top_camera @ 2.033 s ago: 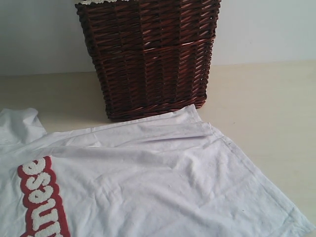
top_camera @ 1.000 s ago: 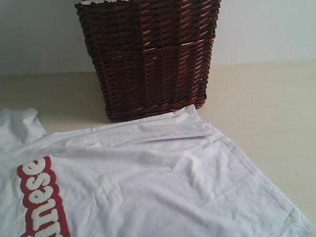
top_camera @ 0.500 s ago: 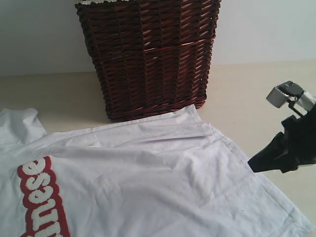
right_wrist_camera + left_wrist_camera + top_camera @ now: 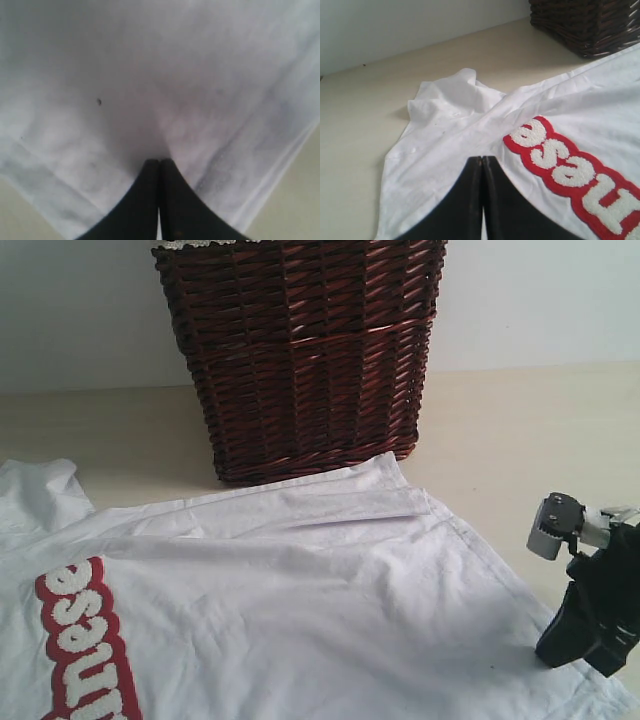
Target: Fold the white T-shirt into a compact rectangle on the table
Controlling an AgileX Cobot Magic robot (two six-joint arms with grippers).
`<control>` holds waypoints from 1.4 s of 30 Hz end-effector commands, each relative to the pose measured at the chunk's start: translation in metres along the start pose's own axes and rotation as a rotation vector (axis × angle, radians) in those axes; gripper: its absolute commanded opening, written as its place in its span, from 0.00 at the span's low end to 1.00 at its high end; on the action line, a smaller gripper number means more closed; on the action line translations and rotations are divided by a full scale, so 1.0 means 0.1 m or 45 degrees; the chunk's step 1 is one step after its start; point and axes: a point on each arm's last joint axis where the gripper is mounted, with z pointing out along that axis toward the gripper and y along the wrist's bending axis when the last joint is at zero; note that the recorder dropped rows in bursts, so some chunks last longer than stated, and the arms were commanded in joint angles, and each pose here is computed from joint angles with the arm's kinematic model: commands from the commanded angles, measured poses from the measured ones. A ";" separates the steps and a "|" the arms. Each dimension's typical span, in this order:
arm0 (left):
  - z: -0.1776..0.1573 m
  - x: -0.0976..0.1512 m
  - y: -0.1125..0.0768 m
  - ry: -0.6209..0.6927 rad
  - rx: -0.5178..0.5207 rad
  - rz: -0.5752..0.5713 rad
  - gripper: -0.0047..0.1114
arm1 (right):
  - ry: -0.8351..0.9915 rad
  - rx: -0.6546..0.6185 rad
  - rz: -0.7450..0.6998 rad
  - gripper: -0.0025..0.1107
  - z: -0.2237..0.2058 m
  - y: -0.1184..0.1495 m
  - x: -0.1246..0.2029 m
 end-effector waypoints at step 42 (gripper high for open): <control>0.00 0.00 0.00 -0.002 0.004 0.006 0.04 | -0.134 0.205 -0.129 0.02 -0.03 -0.11 -0.08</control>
